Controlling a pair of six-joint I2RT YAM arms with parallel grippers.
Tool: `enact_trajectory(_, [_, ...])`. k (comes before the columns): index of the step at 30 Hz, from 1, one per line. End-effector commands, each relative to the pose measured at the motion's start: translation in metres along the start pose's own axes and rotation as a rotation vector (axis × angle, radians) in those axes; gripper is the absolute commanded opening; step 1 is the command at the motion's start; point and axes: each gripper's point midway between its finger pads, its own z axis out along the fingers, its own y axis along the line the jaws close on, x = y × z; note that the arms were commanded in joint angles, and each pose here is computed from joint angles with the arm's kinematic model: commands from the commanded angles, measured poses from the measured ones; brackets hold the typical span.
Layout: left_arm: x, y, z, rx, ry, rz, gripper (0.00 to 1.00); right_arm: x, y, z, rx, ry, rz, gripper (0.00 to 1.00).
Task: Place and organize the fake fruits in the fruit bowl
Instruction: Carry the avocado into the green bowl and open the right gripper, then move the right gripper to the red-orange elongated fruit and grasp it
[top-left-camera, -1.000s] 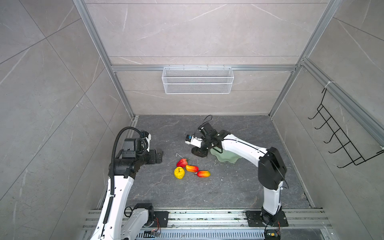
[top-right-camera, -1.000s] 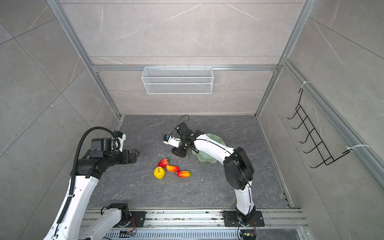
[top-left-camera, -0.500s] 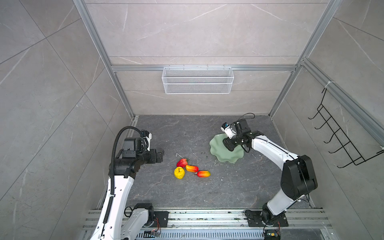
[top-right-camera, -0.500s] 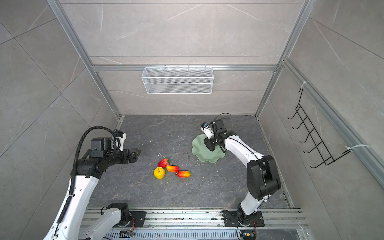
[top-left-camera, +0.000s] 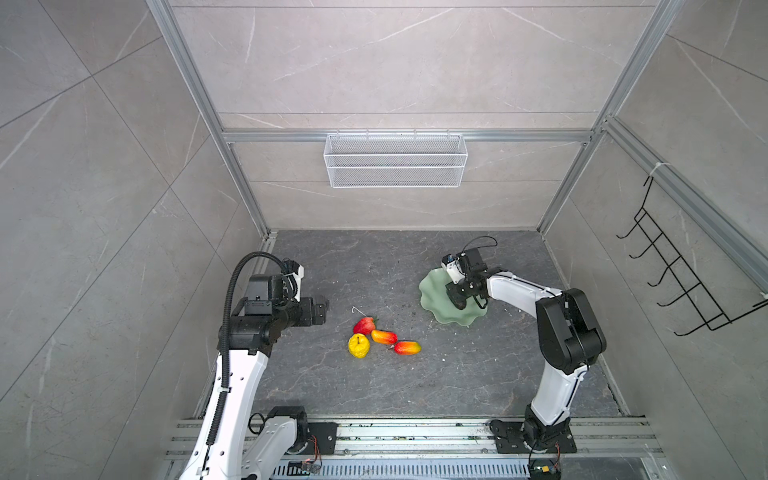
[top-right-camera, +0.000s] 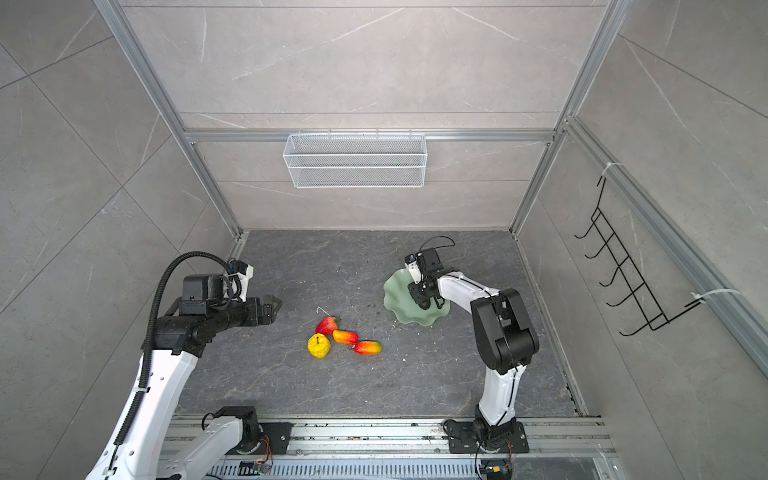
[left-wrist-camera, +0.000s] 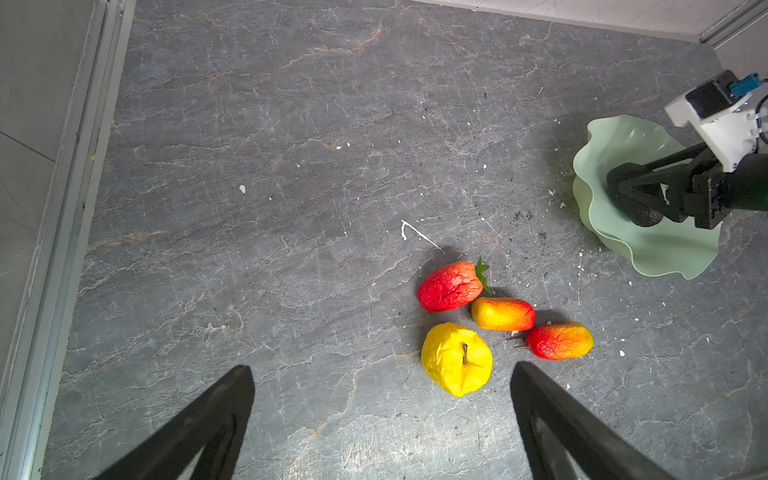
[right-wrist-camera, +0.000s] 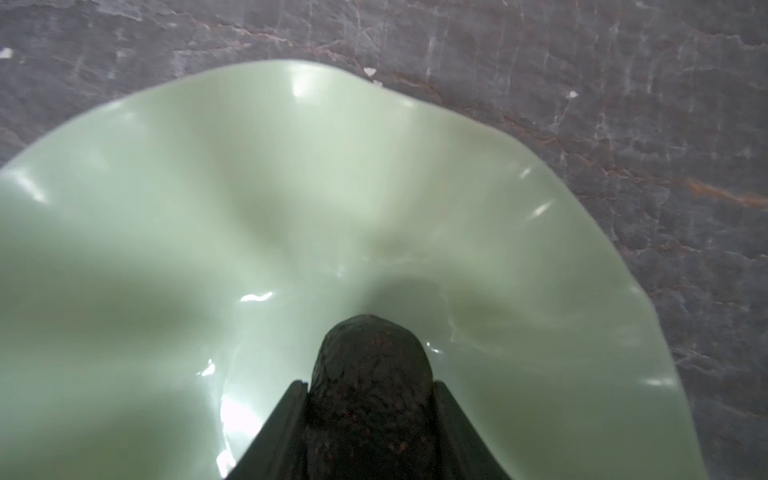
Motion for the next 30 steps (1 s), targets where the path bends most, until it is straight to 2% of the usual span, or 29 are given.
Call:
enact_trajectory(1, [-0.007, -0.006, -0.002, 0.026, -0.026, 0.001, 1.0, -0.013, -0.011, 0.002, 0.05, -0.036, 0.023, 0.32])
enact_trajectory(8, [-0.009, -0.006, -0.001, 0.028, -0.023, 0.005, 1.0, -0.014, -0.013, -0.005, 0.063, -0.027, 0.019, 0.43])
enact_trajectory(13, [-0.012, -0.007, -0.001, 0.032, -0.024, 0.014, 1.0, -0.024, -0.017, -0.027, 0.072, -0.044, 0.006, 0.62])
enact_trajectory(18, [-0.014, -0.007, -0.002, 0.034, -0.028, 0.021, 1.0, -0.042, -0.013, -0.068, 0.075, -0.094, -0.022, 0.74])
enact_trajectory(20, [-0.015, -0.007, -0.003, 0.033, -0.033, 0.021, 1.0, -0.051, -0.001, -0.089, 0.064, -0.132, -0.065, 0.87])
enact_trajectory(22, [-0.014, -0.007, -0.004, 0.032, -0.034, 0.021, 1.0, -0.063, 0.027, -0.113, 0.023, -0.182, -0.138, 1.0])
enact_trajectory(25, [-0.011, -0.008, -0.003, 0.036, -0.027, 0.014, 1.0, -0.075, 0.086, -0.137, -0.082, -0.245, -0.242, 1.0])
enact_trajectory(30, [-0.006, -0.008, -0.004, 0.037, -0.026, -0.003, 1.0, -0.075, 0.178, -0.152, -0.294, -0.298, -0.345, 1.0])
